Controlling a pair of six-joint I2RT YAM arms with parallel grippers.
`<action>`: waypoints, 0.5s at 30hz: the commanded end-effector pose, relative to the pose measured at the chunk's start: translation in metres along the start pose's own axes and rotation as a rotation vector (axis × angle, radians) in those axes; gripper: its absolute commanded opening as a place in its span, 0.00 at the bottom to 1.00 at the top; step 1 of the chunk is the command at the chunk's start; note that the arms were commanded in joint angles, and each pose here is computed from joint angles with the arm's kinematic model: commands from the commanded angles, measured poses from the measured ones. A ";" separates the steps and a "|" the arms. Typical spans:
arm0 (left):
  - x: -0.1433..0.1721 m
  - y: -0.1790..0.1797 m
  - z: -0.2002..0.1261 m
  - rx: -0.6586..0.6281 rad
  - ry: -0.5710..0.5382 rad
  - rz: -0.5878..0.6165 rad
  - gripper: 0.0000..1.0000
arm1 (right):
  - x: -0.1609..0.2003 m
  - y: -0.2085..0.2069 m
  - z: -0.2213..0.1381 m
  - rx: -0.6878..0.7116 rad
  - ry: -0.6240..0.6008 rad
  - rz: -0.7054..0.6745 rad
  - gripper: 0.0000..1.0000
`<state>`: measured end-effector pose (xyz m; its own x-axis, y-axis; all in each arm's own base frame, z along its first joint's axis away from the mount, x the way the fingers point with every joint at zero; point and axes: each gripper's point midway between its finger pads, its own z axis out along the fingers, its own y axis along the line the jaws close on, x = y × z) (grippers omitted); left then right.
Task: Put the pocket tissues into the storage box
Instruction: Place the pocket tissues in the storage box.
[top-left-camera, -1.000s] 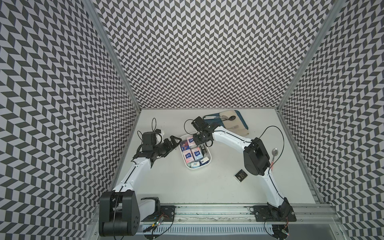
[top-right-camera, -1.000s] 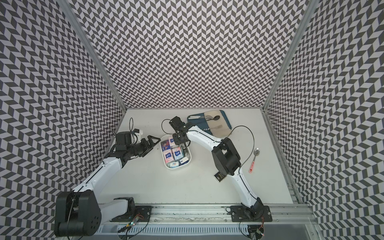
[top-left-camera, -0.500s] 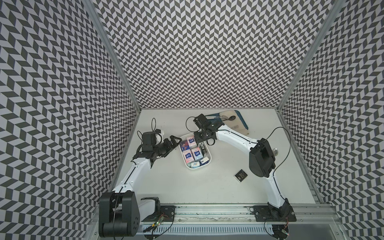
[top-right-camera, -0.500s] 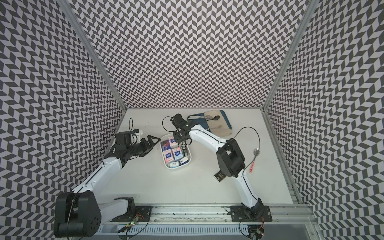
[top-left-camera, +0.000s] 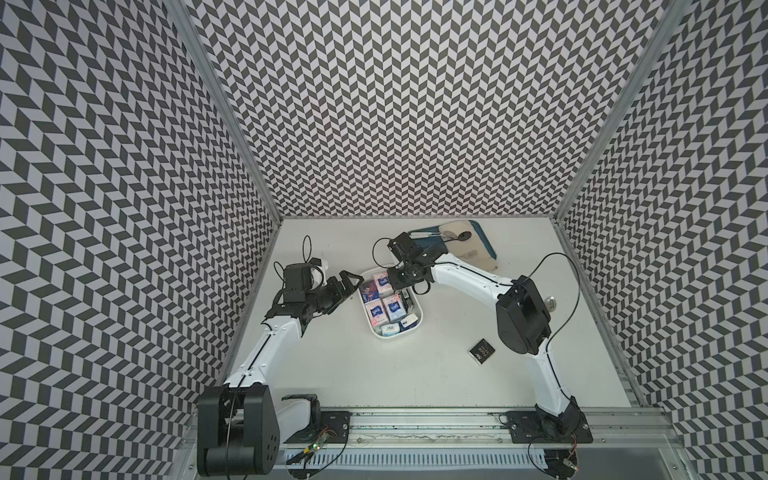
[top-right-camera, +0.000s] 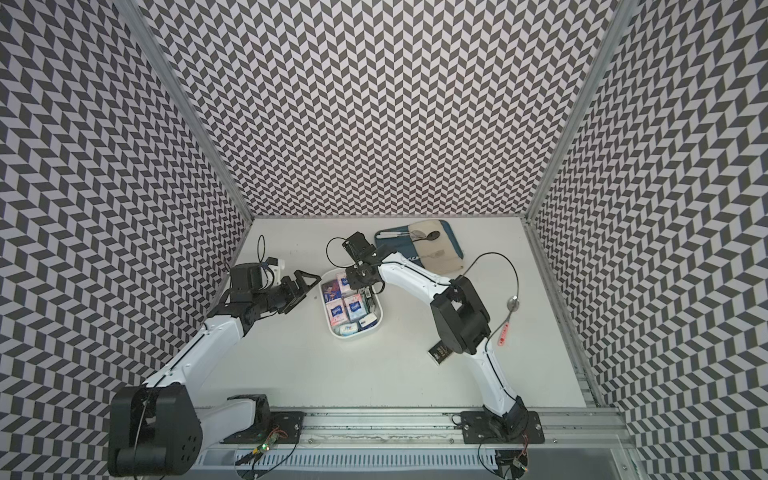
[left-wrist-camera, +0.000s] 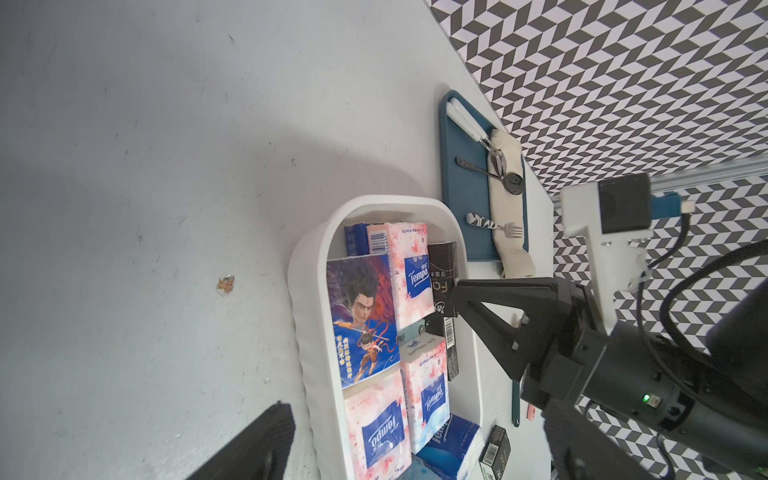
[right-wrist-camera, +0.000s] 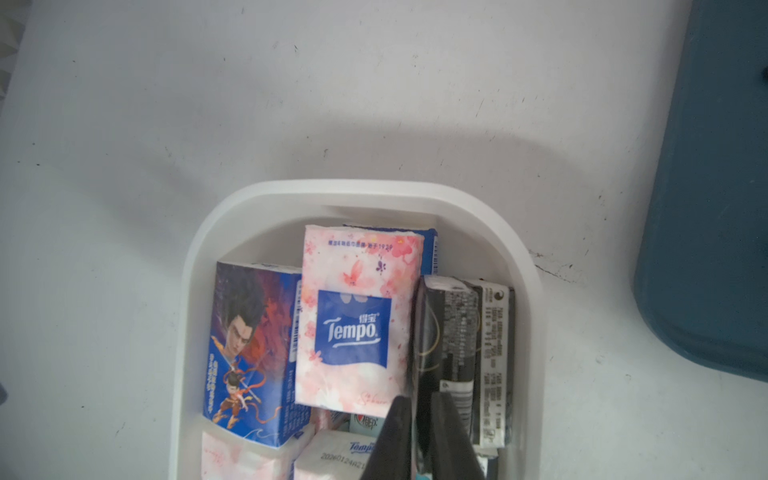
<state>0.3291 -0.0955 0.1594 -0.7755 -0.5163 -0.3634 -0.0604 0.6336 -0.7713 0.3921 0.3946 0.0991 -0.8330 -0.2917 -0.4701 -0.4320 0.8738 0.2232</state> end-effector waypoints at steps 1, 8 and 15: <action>-0.007 -0.015 -0.007 0.041 -0.019 0.040 1.00 | -0.019 0.007 -0.023 -0.037 -0.072 -0.001 0.22; 0.000 -0.037 0.002 0.024 0.049 0.182 1.00 | -0.012 -0.007 -0.088 -0.038 -0.156 0.031 0.47; 0.014 -0.065 0.021 0.017 0.073 0.306 1.00 | 0.062 -0.061 -0.128 -0.032 -0.094 0.254 0.61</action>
<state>0.3323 -0.1525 0.1961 -0.8057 -0.2997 -0.5108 0.1721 0.7068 -0.6861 0.3352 0.2994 0.1745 -0.8399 -0.1272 -0.5276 -0.3316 0.8898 0.3135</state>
